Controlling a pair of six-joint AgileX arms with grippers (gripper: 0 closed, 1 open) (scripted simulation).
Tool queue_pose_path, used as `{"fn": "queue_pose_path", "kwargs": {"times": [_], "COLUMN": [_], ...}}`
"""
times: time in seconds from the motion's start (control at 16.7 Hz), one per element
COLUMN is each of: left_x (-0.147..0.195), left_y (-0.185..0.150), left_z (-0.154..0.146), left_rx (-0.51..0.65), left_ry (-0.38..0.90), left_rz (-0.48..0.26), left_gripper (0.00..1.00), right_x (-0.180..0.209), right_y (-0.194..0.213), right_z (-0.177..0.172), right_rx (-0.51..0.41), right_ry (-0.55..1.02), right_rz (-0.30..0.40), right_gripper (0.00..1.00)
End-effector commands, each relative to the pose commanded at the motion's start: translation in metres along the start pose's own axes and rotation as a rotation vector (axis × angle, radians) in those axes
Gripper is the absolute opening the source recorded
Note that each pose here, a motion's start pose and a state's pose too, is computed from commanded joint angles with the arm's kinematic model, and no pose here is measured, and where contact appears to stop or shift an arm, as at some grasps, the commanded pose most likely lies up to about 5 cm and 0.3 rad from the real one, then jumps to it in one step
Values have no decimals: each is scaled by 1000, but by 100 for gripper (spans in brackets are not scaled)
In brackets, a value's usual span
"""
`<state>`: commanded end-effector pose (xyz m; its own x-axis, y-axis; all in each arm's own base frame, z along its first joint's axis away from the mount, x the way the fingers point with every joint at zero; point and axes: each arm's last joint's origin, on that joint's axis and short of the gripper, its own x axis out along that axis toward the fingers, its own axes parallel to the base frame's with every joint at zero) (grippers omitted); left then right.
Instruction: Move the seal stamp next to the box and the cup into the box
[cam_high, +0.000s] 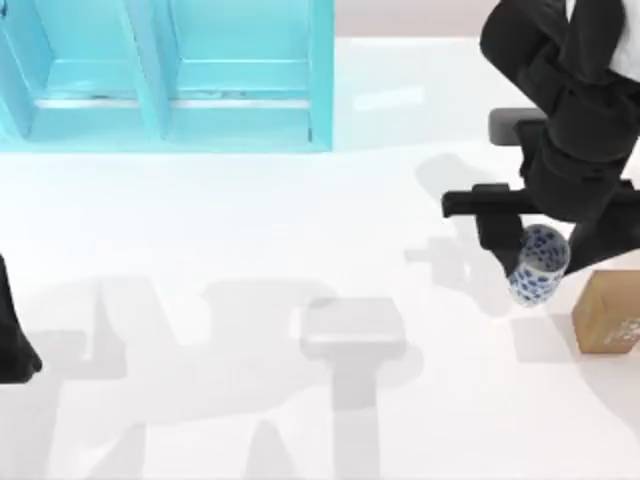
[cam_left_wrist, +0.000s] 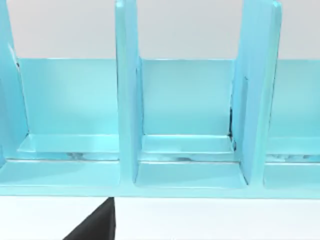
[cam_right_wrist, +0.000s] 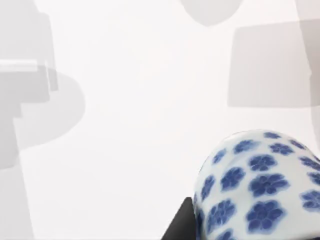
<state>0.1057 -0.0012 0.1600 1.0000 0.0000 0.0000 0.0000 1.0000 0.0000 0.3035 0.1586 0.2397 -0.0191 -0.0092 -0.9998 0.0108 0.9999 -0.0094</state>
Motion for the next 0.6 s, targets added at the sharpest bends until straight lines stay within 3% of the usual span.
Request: {"fn": "queue_pose_path", "kwargs": {"times": [0.24,0.42,0.6], "left_x": [0,0,0], "left_y": [0,0,0], "left_z": [0,0,0], "left_rx": [0,0,0], "left_ry": [0,0,0], "left_rz": [0,0,0], "left_gripper": [100,100,100], "right_x": [0,3,7], "right_y": [-134,-223,-277], "right_z": [15,-11,-48], "right_rx": [-2,-2,-1], "right_ry": [2,-4,-14], "right_rz": [6,8,5], "right_gripper": [0,0,0]}}
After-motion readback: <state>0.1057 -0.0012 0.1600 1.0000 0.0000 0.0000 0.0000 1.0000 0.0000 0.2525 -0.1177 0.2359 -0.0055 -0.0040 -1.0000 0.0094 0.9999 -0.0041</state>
